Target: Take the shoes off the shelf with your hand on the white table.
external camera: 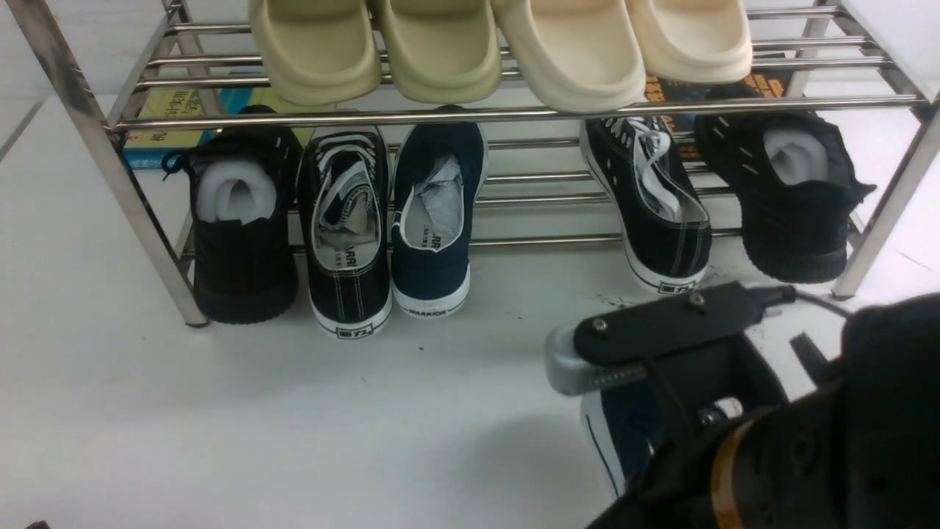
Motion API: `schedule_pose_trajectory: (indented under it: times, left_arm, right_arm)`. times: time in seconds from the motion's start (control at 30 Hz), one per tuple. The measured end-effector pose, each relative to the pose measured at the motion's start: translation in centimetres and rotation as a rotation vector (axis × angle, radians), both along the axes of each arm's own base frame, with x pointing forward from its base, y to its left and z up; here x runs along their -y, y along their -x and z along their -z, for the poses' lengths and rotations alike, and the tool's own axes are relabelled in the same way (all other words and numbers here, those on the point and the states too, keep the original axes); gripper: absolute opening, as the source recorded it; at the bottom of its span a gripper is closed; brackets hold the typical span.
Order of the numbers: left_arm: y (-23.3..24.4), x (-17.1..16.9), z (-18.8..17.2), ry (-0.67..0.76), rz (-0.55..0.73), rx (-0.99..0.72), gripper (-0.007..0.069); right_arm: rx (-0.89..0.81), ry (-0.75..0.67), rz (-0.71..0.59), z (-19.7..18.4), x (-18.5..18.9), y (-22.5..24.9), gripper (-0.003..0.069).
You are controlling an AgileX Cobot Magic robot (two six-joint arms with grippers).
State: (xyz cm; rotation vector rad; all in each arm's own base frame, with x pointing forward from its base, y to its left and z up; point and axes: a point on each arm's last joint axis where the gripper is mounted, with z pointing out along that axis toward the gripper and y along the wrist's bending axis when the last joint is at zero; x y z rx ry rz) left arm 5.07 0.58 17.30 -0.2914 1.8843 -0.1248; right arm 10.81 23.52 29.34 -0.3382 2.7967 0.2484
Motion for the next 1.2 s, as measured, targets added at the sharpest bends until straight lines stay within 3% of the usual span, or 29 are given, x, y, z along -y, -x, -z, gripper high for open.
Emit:
schedule_pose_trajectory:
  times: [0.33,0.53,0.8,1.2]
  left_arm:
    - [0.0,0.0,0.0,0.0,0.0,0.0,0.0239]
    - [0.0,0.0,0.0,0.0,0.0,0.0,0.0239]
    - [0.0,0.0,0.0,0.0,0.0,0.0,0.0239]
    - [0.0,0.0,0.0,0.0,0.0,0.0,0.0239]
  right_arm:
    - [0.111,0.09,0.0,4.7,1.5,-0.6,0.0034]
    - [0.211,0.052,-0.018,5.8,0.0,-1.8,0.0034]
    - [0.175,0.07,-0.046,9.1,-2.0,-2.3,0.0037]
    - [0.184,0.017,0.119,10.0,-2.5,-2.8,0.0048]
